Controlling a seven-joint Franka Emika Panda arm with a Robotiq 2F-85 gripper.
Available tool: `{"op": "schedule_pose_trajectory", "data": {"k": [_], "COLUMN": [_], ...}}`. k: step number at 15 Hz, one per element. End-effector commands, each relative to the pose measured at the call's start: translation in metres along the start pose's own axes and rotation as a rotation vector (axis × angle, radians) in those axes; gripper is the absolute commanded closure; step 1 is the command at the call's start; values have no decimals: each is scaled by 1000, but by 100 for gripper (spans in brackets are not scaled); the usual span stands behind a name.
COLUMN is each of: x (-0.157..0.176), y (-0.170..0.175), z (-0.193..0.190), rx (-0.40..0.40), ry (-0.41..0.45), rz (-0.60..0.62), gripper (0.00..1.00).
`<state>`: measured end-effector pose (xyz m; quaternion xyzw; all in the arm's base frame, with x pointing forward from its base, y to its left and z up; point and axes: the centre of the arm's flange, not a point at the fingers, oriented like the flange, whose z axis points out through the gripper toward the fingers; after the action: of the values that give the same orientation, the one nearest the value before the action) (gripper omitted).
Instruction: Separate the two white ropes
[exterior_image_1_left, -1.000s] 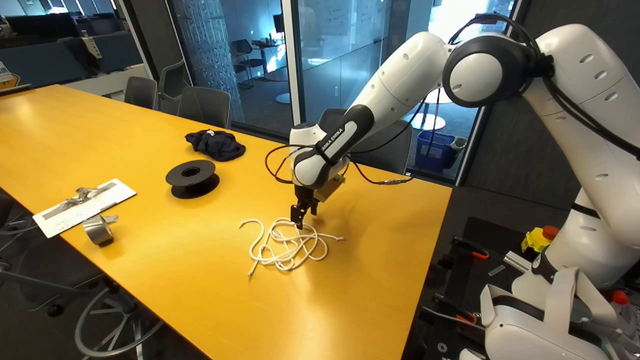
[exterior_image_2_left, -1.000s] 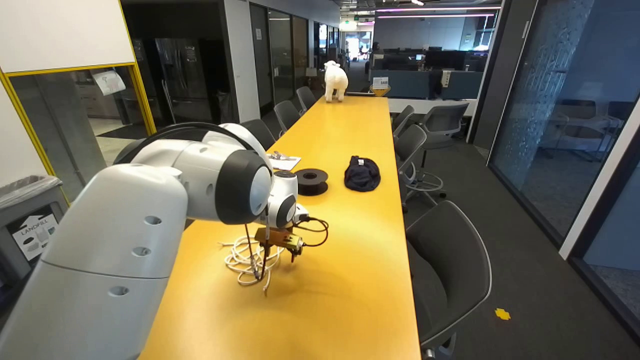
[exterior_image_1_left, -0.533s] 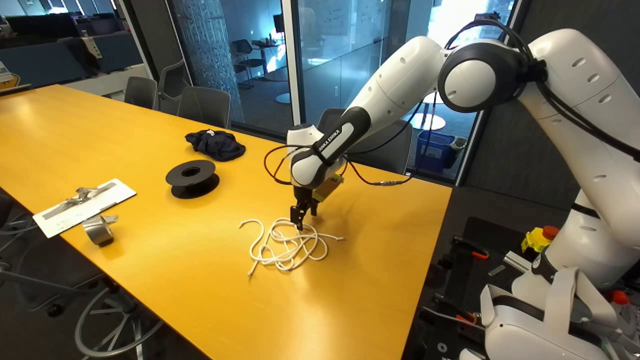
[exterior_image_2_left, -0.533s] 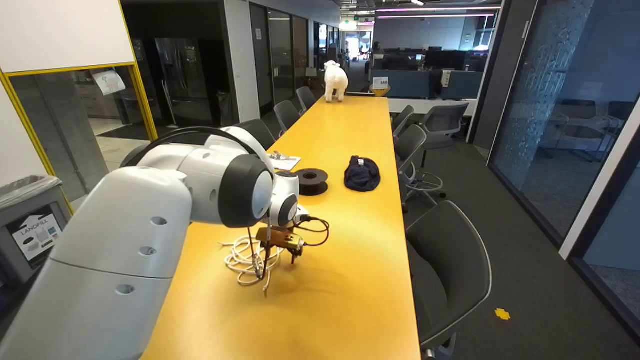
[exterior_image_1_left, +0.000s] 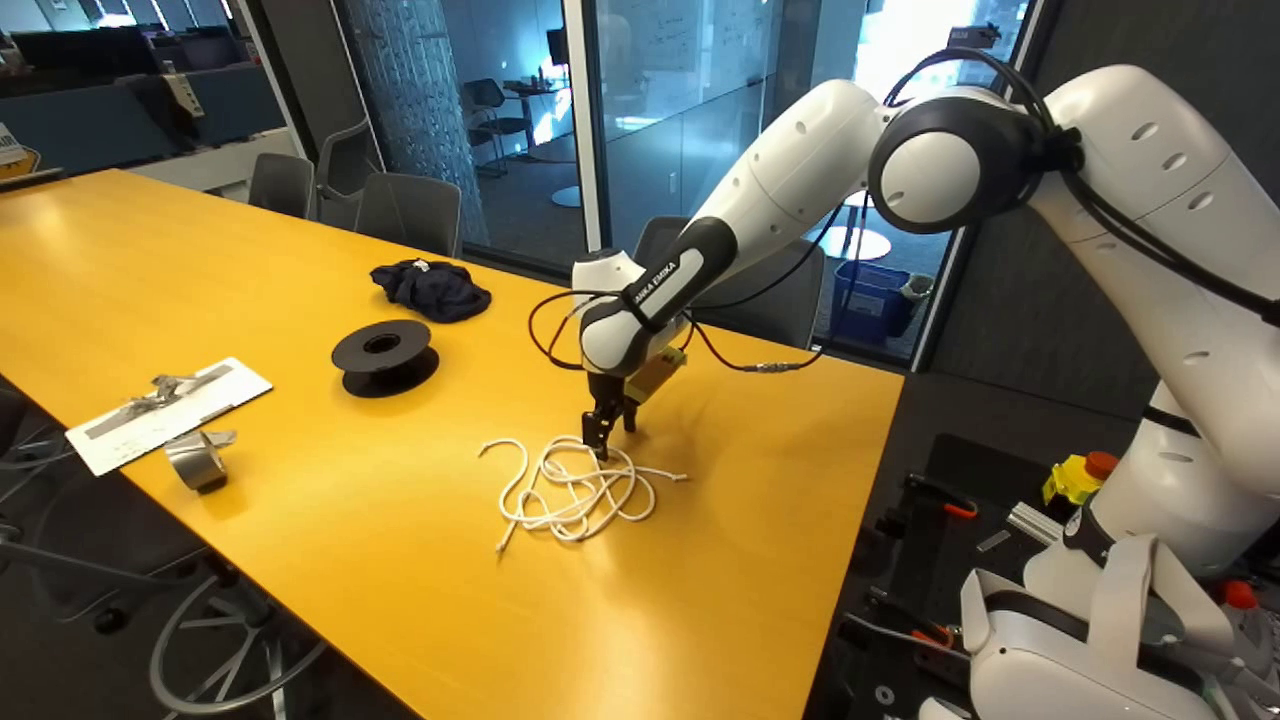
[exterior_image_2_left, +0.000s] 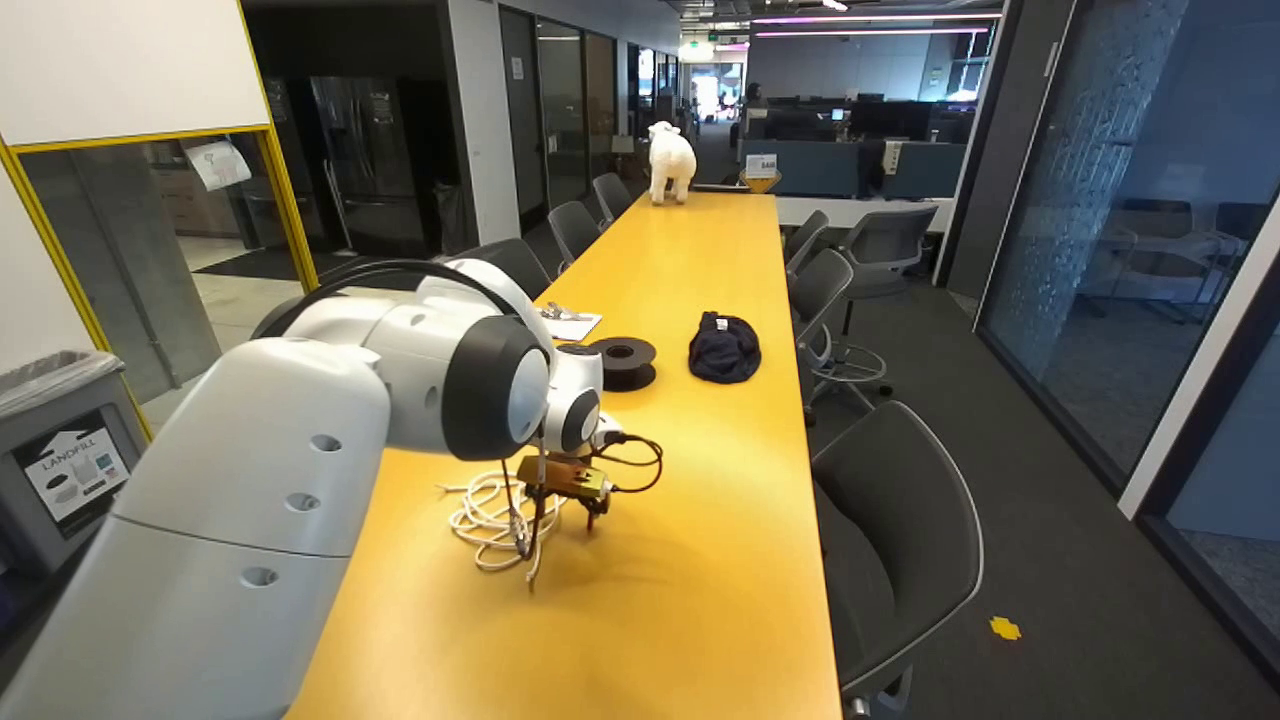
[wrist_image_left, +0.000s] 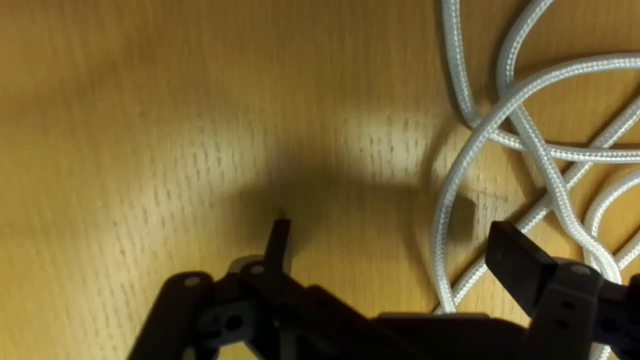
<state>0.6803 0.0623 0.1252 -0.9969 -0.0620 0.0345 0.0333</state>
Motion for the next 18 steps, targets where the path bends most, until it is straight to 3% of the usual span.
{"op": "schedule_pose_trajectory", "data": {"k": [1,2,3,5,13,15,18], "x": [11,11,11,12,14,14,11], "y": [0,0,0,0,1,2,3], "z": [-4,-4,-3,-4,-11,-12,-20], "rx": [-18,-19,-27,-34,-53,-59,-84], "ry": [0,1,13,13,22,20,0], "rz": [-3,-4,-2,-2,-7,-10,-8], "gripper": [0,0,25,34,95,100,98]}}
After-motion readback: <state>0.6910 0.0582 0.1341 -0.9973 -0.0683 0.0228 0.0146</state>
